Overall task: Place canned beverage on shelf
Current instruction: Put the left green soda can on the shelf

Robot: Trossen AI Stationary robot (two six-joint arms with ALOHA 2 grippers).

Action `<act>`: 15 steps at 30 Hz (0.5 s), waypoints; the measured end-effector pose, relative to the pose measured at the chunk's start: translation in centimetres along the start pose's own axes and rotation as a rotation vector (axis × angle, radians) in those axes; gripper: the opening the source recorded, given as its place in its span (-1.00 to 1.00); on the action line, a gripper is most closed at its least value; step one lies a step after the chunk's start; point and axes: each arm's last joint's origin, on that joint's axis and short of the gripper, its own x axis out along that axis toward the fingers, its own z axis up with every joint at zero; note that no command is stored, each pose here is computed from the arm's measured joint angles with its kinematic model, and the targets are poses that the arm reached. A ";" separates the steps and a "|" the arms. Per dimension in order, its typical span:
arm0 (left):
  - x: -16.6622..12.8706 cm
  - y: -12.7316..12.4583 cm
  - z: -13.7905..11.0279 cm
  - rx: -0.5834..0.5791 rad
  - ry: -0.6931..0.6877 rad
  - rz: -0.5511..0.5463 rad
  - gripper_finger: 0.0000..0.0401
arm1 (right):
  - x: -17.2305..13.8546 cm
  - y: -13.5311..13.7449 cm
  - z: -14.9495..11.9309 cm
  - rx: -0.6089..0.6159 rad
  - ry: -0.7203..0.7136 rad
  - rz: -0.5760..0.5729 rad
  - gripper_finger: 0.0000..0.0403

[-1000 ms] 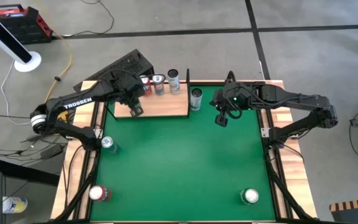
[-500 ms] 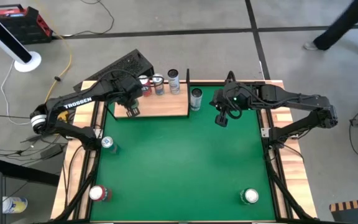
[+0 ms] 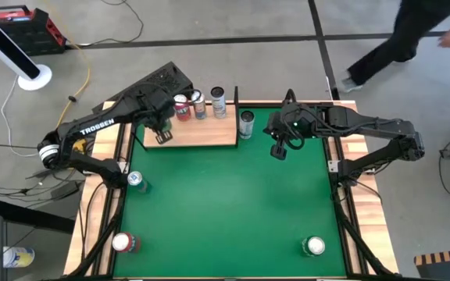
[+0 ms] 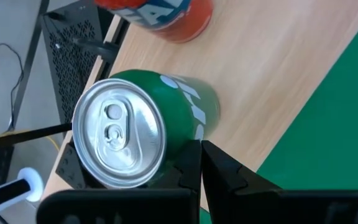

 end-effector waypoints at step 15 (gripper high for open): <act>0.7 2.1 -0.5 -0.026 0.028 0.030 -1.00 | 0.0 0.0 0.0 -0.003 0.000 0.001 -0.87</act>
